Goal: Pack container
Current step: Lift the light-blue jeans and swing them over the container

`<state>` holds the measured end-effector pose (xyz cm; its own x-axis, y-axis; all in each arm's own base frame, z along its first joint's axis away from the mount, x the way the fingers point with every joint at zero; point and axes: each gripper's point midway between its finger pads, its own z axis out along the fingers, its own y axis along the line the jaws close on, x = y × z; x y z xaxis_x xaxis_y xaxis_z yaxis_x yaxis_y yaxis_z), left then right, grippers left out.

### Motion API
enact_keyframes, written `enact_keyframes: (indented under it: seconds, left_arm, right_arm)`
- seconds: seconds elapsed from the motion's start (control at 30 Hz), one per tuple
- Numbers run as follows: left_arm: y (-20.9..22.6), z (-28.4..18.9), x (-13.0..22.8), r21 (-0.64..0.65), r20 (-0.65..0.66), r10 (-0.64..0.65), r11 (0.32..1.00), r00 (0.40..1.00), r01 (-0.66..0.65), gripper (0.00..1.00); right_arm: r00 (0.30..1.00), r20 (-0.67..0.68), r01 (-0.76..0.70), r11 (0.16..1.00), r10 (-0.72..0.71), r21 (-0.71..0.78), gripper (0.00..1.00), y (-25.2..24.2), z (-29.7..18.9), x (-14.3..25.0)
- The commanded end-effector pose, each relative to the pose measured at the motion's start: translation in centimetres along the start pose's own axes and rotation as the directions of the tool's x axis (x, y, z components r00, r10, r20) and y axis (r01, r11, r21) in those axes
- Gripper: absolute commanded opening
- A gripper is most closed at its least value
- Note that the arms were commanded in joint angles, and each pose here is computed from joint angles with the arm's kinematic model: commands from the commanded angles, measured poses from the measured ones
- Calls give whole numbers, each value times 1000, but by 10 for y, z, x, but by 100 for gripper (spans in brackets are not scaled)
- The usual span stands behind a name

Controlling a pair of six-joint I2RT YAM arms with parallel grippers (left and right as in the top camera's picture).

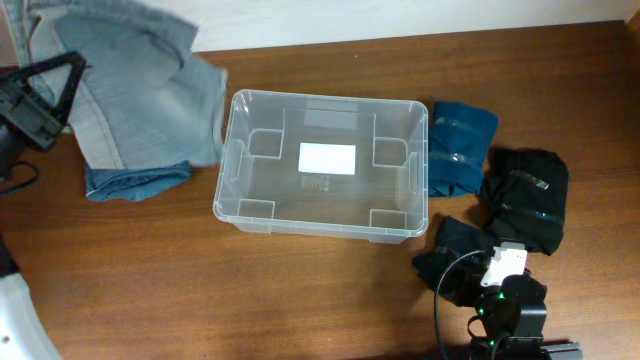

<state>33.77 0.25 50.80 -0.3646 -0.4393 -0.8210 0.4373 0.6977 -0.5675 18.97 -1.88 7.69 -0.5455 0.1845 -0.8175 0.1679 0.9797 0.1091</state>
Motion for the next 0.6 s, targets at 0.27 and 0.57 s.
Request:
enact_keyframes:
  seconds: [0.27, 0.57]
  left_arm:
    - [-65, -10, -22, 177, 33, -23, 984, 999, 17, 1]
    - [-160, -16, -42, 453, 112, 43, 887, 993, -89, 1]
  right_arm:
    - [1000, -2, 3, 1000, -3, -1, 99, 0, 1, 2]
    - [1000, -2, 3, 1000, -3, -1, 98, 0, 1, 2]
